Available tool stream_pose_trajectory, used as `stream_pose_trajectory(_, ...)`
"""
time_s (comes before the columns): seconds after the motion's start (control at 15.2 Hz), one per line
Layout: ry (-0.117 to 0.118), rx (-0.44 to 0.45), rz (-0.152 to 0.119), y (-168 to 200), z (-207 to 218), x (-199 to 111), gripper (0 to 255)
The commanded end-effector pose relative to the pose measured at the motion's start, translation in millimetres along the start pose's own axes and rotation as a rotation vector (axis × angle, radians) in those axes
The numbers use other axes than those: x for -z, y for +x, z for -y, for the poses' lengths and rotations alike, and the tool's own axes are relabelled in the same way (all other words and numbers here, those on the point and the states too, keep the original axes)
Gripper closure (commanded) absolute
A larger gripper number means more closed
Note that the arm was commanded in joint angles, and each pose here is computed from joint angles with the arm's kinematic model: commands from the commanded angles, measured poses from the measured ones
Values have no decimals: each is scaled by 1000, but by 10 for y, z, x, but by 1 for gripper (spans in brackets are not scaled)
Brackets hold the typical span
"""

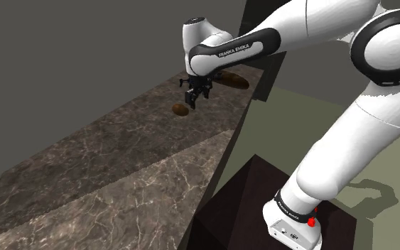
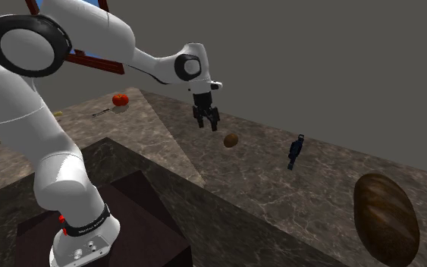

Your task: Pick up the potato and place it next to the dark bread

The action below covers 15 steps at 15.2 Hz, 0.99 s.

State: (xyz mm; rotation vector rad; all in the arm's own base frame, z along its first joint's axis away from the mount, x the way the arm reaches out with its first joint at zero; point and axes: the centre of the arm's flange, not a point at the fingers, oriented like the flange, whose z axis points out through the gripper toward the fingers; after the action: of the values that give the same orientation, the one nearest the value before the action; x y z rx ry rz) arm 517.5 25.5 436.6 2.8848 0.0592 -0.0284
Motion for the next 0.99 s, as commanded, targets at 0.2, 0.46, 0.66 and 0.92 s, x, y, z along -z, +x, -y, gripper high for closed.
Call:
stream_pose_trajectory(0.2, -27, 8, -15, 580, 128, -323, 0)
stream_pose_trajectory(0.46, -49, 14, -26, 1027, 210, -572, 0)
stream_pose_trajectory(0.66, -63, 18, -33, 1314, 261, -729, 0)
stream_pose_trajectory(0.92, -63, 18, -33, 1321, 248, -940, 0)
